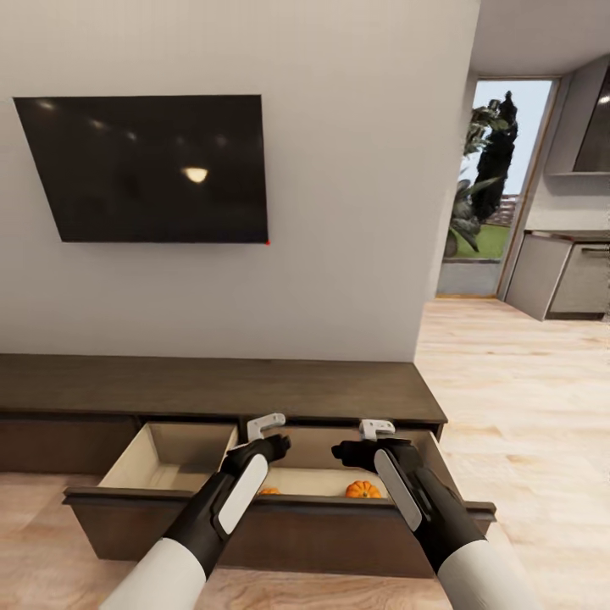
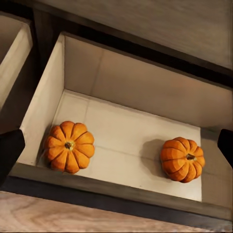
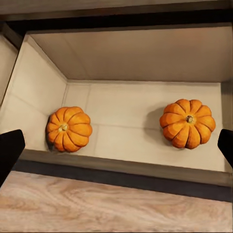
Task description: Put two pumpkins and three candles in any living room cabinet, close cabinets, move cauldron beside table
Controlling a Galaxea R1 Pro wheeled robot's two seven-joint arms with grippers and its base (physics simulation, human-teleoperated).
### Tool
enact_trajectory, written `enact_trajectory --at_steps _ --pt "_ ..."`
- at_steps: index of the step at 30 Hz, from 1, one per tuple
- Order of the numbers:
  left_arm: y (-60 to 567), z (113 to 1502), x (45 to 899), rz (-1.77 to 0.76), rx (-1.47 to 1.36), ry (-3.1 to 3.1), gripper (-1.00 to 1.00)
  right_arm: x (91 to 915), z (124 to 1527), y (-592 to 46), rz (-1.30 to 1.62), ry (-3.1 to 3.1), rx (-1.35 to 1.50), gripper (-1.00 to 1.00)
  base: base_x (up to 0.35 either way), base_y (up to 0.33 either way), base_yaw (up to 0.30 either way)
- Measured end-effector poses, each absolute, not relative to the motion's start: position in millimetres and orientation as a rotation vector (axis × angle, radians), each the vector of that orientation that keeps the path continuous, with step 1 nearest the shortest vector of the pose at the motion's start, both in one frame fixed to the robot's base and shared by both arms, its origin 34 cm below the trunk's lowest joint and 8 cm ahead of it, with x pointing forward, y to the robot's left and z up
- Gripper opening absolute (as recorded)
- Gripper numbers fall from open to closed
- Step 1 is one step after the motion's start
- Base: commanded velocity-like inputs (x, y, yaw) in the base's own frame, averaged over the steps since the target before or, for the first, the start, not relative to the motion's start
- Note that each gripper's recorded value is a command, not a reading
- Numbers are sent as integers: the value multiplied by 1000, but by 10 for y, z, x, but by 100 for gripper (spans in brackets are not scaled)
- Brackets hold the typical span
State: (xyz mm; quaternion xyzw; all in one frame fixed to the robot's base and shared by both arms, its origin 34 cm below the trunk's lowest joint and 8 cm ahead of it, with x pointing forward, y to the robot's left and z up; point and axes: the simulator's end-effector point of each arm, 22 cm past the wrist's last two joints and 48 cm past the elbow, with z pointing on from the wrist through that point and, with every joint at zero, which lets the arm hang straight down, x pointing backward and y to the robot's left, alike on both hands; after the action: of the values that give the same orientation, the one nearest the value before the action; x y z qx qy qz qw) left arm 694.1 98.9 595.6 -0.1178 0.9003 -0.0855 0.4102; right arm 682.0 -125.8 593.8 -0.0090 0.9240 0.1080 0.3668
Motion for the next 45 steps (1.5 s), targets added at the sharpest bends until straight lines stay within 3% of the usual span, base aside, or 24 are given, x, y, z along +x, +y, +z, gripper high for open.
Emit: enact_trajectory --at_steps 8,33,45 --pt "966 6167 7004 -231 -294 2235 100 6824 5995 -1257 277 2380 -26 100 -313 0 0" --pt "969 6700 7105 -228 -294 2235 100 6905 6508 -1250 283 2392 -26 100 -79 0 0" --pt "969 6865 7139 -228 -297 2249 100 6889 6650 -1228 317 2437 -14 100 -301 0 0"
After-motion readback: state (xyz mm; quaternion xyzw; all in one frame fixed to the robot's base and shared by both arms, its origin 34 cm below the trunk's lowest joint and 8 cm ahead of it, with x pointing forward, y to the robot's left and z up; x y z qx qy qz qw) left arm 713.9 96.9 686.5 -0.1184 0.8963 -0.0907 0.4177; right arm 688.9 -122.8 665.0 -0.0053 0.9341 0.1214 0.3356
